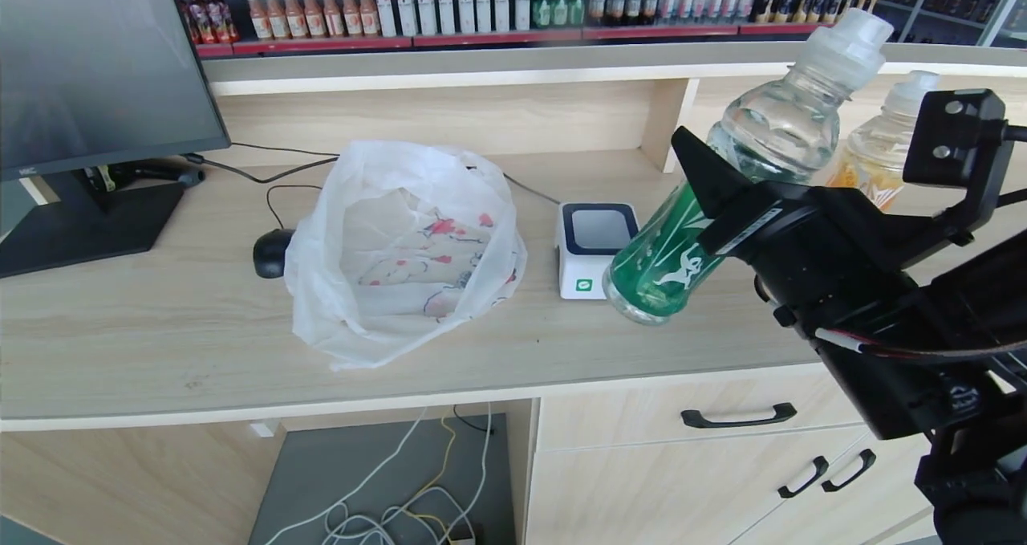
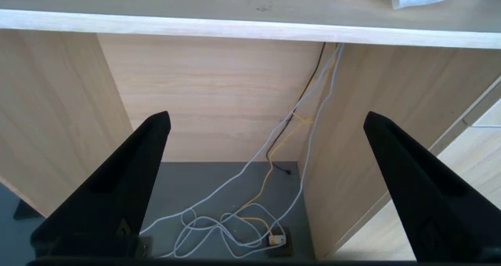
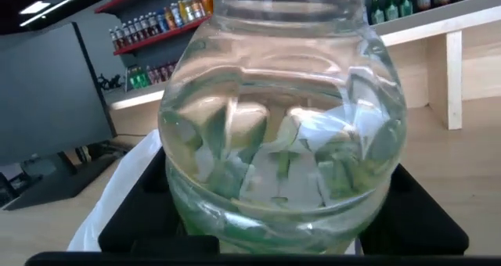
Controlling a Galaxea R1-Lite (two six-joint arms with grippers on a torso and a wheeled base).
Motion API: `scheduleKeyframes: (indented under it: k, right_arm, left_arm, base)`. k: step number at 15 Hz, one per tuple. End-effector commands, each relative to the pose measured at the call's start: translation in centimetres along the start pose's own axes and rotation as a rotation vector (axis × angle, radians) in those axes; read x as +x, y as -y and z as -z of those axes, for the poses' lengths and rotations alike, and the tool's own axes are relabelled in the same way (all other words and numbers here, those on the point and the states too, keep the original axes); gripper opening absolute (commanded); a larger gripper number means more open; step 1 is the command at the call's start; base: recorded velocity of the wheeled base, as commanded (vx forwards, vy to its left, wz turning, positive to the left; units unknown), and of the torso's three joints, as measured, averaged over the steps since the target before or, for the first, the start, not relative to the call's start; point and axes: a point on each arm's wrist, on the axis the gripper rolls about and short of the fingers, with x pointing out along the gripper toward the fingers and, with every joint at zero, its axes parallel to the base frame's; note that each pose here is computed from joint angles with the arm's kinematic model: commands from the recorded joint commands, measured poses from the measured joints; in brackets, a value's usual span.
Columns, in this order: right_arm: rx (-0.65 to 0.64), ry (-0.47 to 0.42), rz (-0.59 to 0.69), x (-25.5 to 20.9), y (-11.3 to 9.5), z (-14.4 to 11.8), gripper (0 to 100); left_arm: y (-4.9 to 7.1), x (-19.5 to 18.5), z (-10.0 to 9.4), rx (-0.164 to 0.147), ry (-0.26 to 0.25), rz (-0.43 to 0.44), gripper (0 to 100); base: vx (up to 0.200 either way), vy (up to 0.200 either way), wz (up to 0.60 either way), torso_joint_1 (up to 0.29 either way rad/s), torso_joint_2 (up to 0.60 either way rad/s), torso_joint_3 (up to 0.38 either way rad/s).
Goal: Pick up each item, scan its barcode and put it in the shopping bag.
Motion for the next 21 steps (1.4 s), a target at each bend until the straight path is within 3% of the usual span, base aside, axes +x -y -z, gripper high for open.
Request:
scheduleKeyframes:
  k: [1,6,10,16,21]
  right_arm:
    - [0.002,0.006,0.0,-0.2,0.0,-0.3,0]
    - [0.002,0.02,0.014,1.5,0.0,-0.3,0]
    - [0.064,-0.034,0.034,5.2,-0.6,0.1,0]
    - [0.275,0.02,0.068,10.3,0.2,2.2,0]
    - [0.444,0.032,0.11,11.0,2.1,3.0,0]
  left_arm:
    - [0.0,0.0,0.0,0.0,0.002,0.0,100]
    - [0.0,0.0,0.0,0.0,0.0,0.0,100]
    - [0.0,0.0,0.0,0.0,0.0,0.0,100]
    - [0.0,0.0,0.0,0.0,0.0,0.0,100]
    - [0.0,0.0,0.0,0.0,0.0,0.0,100]
  base:
    - [0.0,0.0,0.0,0.0,0.0,0.0]
    - [0.0,0.0,0.0,0.0,0.0,0.0]
    - [0.0,0.0,0.0,0.0,0.0,0.0]
    - [0.0,0.0,0.0,0.0,0.0,0.0]
    - [0.0,0.0,0.0,0.0,0.0,0.0]
